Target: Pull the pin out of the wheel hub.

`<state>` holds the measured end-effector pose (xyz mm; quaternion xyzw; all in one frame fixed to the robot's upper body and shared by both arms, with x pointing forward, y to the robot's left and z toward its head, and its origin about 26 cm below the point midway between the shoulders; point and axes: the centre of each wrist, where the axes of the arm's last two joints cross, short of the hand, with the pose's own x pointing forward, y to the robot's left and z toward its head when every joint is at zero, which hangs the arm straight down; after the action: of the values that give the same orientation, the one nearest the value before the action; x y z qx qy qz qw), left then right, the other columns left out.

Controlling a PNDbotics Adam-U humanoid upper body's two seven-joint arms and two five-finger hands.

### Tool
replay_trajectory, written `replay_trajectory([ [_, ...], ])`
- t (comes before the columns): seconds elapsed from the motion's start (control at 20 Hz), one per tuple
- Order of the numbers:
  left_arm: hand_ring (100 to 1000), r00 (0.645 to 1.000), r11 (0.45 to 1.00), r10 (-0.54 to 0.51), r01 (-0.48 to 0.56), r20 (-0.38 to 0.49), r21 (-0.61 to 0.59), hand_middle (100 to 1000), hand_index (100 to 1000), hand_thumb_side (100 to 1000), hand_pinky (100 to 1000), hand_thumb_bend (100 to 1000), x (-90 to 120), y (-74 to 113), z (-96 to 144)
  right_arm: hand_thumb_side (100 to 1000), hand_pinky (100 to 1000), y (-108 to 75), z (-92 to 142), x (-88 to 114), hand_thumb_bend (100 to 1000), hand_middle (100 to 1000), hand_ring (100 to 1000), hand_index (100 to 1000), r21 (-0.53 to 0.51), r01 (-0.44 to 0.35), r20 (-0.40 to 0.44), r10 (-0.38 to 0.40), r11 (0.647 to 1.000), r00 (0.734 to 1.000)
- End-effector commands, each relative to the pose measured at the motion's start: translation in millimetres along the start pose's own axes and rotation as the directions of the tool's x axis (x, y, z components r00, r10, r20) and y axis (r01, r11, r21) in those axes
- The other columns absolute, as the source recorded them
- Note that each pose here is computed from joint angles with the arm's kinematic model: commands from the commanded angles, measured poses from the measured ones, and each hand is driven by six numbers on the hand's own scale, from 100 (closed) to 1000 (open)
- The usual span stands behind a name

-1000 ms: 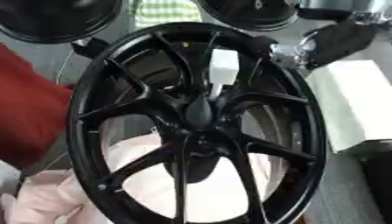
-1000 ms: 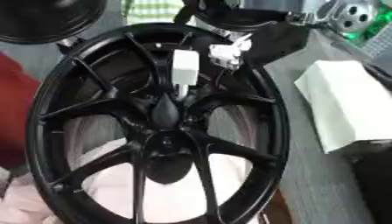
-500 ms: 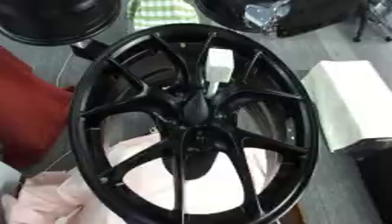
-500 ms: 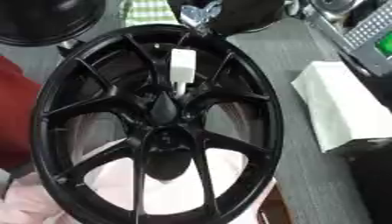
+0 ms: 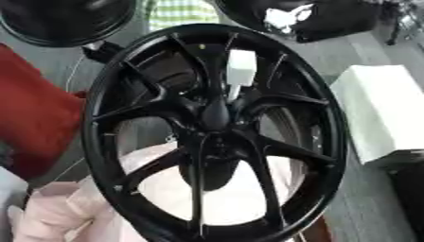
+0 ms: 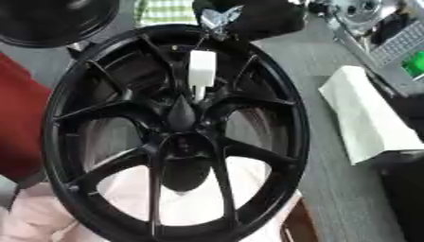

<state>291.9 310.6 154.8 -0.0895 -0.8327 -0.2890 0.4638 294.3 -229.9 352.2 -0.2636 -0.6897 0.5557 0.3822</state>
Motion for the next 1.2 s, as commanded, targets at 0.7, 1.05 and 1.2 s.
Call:
replay_trajectory([
  [0.7,623,0.999,0.999,-0.048,0.048,-0.018,0.009,533,741,740,595,100,3.5,7.7,4.4,600,988,16.5,-5.6,2.5,100,862,1000,930,-0.009,0.000,-0.029,-0.001,1.000,1.000],
  [1.05,623,0.998,0.999,-0.052,0.052,-0.031,0.013,534,741,748,596,100,1.6,7.6,7.0,619,992,23.4,-7.0,1.3,100,864,1000,931,-0.015,0.027,-0.031,-0.027,1.000,0.999],
  [1.2,623,0.998,0.998,-0.055,0.055,-0.030,0.011,534,741,746,596,100,2.0,7.8,6.5,485,998,24.5,-7.4,1.5,100,868,1000,938,0.002,0.032,-0.014,-0.032,0.999,0.999],
])
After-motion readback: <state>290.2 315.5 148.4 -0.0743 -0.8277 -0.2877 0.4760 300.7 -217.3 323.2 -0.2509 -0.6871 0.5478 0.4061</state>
